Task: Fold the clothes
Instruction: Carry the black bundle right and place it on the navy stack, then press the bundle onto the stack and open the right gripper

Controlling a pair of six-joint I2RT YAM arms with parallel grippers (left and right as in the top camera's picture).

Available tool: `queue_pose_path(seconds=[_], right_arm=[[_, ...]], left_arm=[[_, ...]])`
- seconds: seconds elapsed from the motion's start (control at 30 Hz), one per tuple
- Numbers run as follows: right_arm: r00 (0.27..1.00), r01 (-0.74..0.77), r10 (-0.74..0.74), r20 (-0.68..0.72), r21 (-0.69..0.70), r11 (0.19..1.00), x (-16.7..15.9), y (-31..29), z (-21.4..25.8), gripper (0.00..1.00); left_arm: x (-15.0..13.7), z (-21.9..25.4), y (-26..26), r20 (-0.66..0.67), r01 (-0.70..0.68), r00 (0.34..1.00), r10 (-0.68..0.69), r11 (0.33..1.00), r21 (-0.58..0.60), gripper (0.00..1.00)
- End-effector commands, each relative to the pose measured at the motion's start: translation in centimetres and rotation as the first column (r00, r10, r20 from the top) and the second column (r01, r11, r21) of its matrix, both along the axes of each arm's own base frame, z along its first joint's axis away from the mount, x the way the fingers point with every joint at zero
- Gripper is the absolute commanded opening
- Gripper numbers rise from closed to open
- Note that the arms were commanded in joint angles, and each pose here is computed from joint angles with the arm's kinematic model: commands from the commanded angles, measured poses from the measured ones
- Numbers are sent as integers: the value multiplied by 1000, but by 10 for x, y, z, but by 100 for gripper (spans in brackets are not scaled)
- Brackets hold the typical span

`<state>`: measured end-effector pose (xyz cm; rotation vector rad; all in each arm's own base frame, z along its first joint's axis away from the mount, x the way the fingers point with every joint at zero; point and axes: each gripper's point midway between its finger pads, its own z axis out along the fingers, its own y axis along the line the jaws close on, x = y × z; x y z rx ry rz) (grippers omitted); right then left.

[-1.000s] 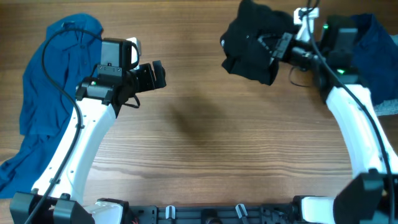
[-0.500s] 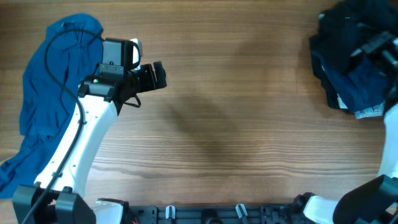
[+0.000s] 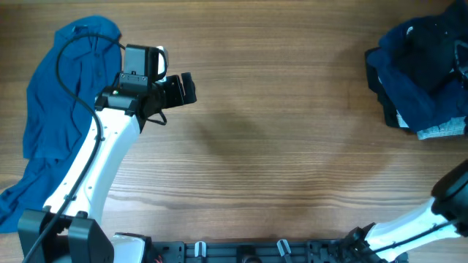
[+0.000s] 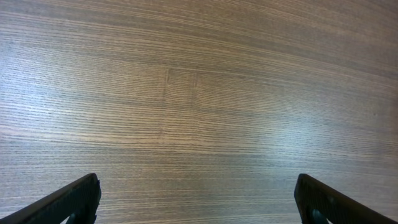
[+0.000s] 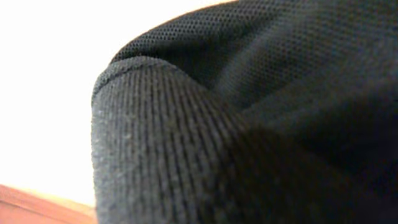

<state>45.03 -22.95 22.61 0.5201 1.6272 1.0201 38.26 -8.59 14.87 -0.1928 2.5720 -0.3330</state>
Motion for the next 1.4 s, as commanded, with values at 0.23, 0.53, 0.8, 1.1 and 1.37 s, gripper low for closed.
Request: queue_pose_path(seconds=[0.23,0.53,0.8,1.1,1.37], right_arm=[[994,108,-99,-54,193,975,5,-28,-7,4],[959,218,-182,-216,154,964,-8,-58,-80,29],[922,286,-222,-318,173,943,-43,-82,-103,100],[934,288,-252,-255,116,951,-63,-84,-47,99],[962,245,-237,-134,52,968,-80,-52,47,88]], left_arm=[[3,-3,1,6,12,1000,-12,1000,12,100],[2,-3,1,3,12,1000,-12,1000,13,100],[3,-2,1,10,12,1000,-12,1000,11,100],[6,0,0,21,12,1000,-12,1000,10,100],[6,0,0,21,12,1000,-12,1000,10,100]])
